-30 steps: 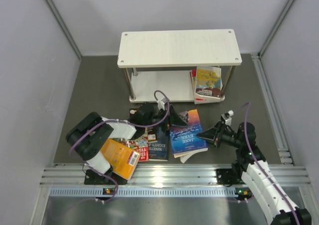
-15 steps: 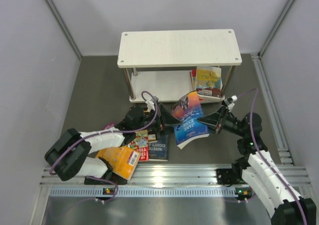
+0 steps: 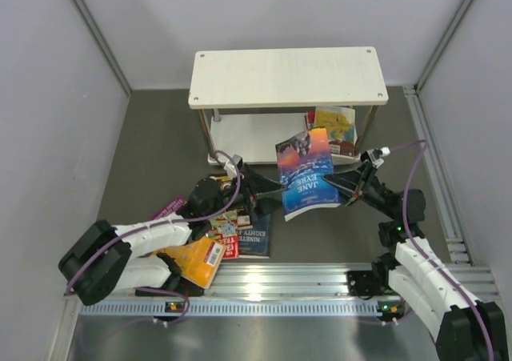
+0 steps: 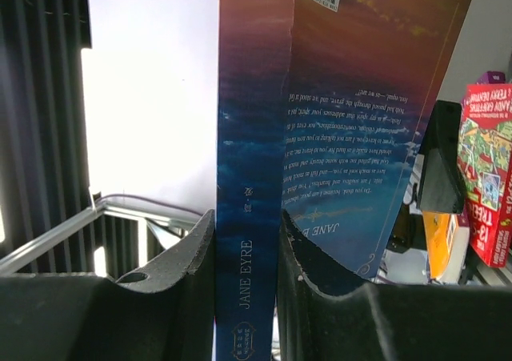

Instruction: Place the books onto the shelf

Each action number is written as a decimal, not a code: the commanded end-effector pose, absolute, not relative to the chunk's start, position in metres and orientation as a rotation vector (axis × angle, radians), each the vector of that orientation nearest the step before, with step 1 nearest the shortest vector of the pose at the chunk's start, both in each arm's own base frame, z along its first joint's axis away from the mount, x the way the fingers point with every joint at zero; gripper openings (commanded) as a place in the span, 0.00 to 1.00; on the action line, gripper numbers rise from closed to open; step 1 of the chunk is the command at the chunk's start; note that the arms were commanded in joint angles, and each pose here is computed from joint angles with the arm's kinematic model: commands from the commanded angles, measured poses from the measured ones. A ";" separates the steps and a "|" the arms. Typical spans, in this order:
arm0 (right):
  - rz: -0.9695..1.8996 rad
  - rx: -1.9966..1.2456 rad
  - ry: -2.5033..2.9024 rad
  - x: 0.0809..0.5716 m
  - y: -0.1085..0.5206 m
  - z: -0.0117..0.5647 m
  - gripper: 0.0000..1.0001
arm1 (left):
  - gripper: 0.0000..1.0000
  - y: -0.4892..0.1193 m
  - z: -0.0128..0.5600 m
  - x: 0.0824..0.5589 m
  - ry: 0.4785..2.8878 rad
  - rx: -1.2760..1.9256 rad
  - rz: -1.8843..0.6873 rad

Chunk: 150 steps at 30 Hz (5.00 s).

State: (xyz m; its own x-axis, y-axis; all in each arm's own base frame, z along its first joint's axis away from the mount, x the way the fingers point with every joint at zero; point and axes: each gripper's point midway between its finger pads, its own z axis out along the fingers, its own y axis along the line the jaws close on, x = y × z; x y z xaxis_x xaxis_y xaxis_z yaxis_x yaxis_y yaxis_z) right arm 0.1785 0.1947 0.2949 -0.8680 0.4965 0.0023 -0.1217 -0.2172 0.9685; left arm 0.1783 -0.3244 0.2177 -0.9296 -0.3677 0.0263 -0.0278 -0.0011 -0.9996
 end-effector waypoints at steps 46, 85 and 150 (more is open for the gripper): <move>1.127 0.458 2.215 0.305 0.140 0.224 0.28 | 0.00 -0.413 0.252 0.335 1.962 -0.157 -1.659; 1.215 0.590 2.259 0.261 0.140 0.198 0.78 | 0.00 -0.376 0.263 0.430 1.650 -0.551 -1.723; 1.333 0.439 2.224 0.219 0.167 0.196 0.81 | 0.99 -0.326 0.202 0.357 2.230 -0.325 -1.008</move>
State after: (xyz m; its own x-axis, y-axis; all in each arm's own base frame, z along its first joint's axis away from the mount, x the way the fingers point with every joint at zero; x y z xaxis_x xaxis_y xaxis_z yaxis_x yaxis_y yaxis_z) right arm 0.2117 0.1535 0.1677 -0.8135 0.5551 -0.1736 0.1416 0.4785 0.8666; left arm 0.3698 -0.3649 0.1966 -0.7938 -0.5055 -0.3382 0.0234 0.5303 -0.8475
